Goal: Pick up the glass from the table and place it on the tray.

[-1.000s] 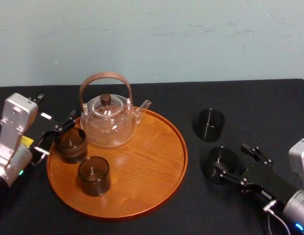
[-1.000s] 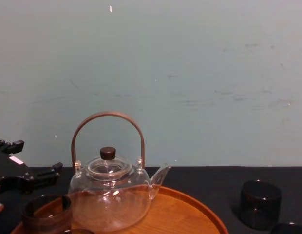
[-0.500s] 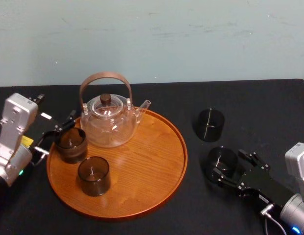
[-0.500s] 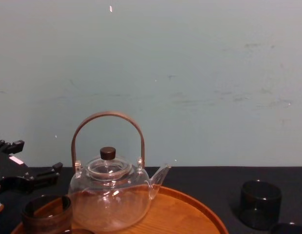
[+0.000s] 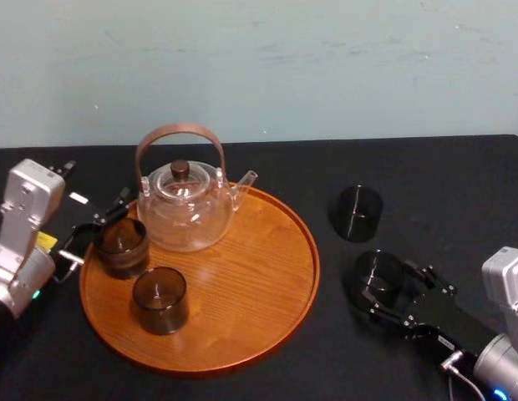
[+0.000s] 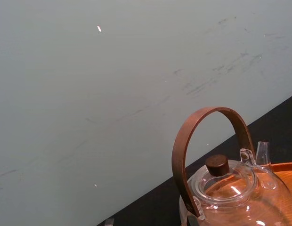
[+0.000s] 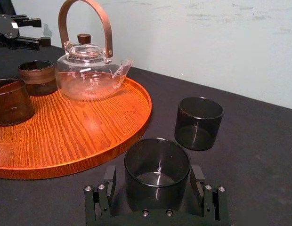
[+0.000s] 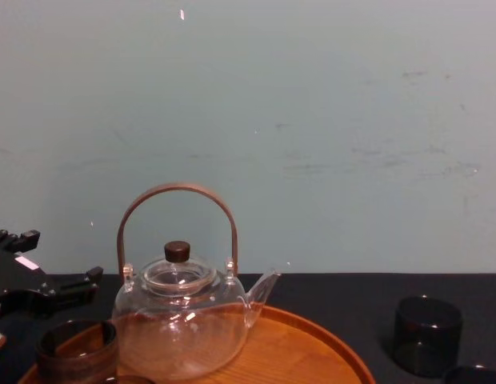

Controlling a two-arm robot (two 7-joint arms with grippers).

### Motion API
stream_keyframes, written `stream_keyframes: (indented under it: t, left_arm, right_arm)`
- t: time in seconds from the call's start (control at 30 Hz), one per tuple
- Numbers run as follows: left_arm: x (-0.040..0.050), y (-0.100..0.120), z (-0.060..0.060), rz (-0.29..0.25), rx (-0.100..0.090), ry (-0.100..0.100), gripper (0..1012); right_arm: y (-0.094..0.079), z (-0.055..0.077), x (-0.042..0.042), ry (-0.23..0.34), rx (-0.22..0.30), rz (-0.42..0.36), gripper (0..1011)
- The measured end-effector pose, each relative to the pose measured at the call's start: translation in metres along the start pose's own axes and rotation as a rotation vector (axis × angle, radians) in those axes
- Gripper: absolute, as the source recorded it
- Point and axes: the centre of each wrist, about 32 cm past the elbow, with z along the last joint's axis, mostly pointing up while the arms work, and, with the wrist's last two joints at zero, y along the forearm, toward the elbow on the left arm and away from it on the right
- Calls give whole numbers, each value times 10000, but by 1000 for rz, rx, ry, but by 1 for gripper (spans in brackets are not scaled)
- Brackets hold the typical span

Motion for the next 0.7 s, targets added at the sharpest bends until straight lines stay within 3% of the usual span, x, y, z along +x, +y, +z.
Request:
stream_keyframes:
  t: [0.7]
  left_arm:
    - [0,0,0,0,0,0,1001]
  right_arm:
    - [206,-55,67,13,-12,14,1002]
